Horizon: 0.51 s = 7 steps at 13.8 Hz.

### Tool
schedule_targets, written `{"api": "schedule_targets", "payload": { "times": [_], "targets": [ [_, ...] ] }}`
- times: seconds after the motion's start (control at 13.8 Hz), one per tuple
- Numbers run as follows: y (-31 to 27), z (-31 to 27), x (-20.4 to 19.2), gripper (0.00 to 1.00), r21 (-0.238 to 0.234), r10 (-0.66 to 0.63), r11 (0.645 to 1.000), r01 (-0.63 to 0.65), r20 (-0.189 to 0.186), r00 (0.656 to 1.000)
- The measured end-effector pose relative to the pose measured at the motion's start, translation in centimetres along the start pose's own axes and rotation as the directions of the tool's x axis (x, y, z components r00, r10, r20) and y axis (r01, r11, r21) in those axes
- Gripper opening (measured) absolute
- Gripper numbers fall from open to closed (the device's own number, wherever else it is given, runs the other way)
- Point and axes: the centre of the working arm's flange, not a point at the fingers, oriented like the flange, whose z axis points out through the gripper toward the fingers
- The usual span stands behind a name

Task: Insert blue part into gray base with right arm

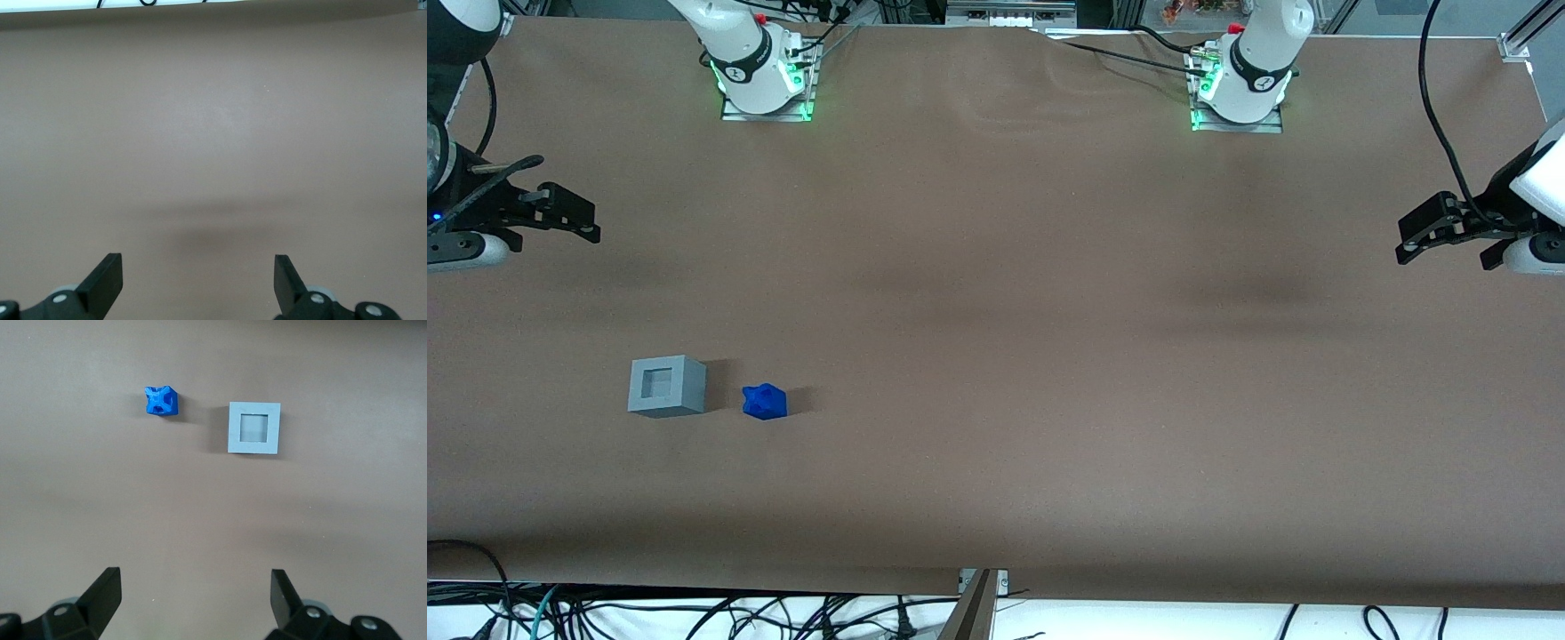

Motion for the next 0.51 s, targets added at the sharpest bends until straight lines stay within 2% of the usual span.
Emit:
{"api": "schedule_targets", "payload": {
  "times": [0.51],
  "targets": [
    [0.11,0.08,-0.11,0.99,-0.023,-0.013,1.0,0.013,0.012,1.0]
  ]
}}
